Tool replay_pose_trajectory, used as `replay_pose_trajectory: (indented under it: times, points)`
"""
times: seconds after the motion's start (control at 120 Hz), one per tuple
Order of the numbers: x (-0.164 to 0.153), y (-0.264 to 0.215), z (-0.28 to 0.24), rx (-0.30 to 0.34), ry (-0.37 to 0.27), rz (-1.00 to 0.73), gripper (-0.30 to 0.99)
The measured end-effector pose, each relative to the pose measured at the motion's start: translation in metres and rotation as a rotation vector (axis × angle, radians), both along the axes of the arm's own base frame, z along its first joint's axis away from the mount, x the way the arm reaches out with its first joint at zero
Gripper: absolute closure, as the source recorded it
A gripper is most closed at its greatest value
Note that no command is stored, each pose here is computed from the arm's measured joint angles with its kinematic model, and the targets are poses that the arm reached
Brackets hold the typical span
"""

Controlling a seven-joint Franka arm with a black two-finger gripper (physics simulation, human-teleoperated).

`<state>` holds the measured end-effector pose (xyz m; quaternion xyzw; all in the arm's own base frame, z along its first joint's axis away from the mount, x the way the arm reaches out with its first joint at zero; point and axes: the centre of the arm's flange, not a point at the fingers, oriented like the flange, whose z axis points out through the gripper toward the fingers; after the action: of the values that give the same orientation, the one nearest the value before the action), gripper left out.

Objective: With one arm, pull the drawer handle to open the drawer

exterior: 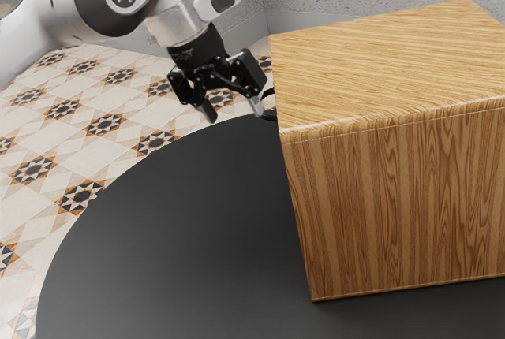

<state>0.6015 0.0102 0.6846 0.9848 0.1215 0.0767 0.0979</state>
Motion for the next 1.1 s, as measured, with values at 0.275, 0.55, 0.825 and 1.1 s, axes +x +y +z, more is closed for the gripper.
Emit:
replay_pose_trajectory:
  times: [0.275, 0.55, 0.825, 1.1]
  points:
    - [0.005, 0.028, -0.004, -0.095, -0.055, 0.068, 0.0]
    - [0.014, 0.036, -0.008, -0.122, -0.142, 0.02, 0.0]
    - [0.025, 0.039, -0.043, -0.169, -0.146, -0.002, 0.0]
    - [0.023, 0.059, -0.061, -0.173, -0.15, 0.009, 0.0]
